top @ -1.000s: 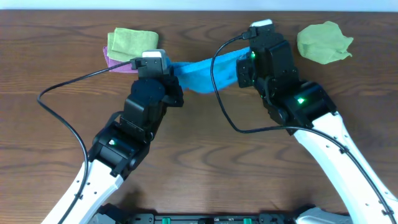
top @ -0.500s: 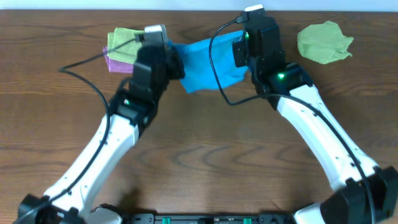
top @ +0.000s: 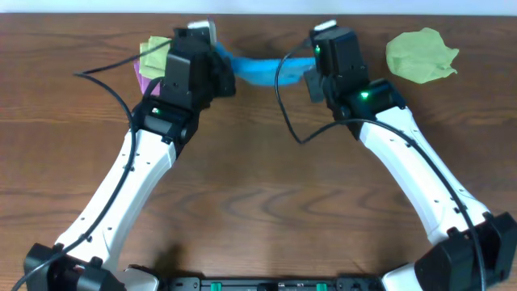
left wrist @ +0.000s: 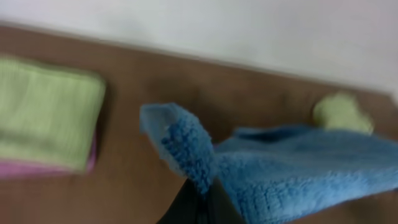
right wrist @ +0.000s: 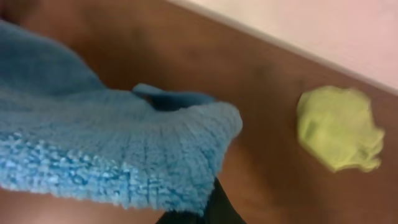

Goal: Fold the cloth
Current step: 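Stretch the blue cloth between both grippers and lift it forward, then pull the blue cloth back toward the robot and lay it flat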

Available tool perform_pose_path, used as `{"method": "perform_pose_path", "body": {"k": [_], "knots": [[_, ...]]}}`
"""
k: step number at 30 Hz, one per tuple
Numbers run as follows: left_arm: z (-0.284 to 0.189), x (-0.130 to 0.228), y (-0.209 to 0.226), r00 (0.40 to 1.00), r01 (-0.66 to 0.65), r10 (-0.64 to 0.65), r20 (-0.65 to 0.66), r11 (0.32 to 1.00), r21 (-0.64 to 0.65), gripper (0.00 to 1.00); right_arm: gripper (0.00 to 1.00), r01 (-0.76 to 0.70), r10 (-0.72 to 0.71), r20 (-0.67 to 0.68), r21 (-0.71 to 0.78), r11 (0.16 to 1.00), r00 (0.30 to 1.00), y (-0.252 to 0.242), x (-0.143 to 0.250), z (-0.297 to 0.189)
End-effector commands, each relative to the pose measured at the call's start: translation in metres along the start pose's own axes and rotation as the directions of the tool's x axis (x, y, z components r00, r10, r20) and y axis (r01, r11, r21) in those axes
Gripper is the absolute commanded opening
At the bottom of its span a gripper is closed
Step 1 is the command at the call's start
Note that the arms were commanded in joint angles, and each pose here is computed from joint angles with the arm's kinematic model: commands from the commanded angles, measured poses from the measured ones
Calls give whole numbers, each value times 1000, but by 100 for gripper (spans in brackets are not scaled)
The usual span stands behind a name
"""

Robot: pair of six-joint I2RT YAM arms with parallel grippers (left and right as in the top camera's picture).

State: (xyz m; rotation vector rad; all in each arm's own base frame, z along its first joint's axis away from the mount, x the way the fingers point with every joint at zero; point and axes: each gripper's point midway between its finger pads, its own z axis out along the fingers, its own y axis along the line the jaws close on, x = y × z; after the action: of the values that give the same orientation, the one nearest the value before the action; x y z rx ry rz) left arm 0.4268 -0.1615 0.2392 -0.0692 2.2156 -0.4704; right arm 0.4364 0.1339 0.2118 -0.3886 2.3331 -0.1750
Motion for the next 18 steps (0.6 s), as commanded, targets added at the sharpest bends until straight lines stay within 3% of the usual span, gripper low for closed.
{"method": "perform_pose_path", "body": {"k": [1,8,18], "knots": [[-5,10,12,998,-29,26,-56,999,-46,6,1,-24,22,-56,-38,999,998,1,12,-7],[-14,59,33,966,-53,20,-257,991,-125,6,1,-65,26,-270,-133,989,962,19,64,-17],[-38,124,59,867,-82,-35,-497,974,-211,6,1,-70,-25,-435,-201,977,900,34,115,-22]]}}
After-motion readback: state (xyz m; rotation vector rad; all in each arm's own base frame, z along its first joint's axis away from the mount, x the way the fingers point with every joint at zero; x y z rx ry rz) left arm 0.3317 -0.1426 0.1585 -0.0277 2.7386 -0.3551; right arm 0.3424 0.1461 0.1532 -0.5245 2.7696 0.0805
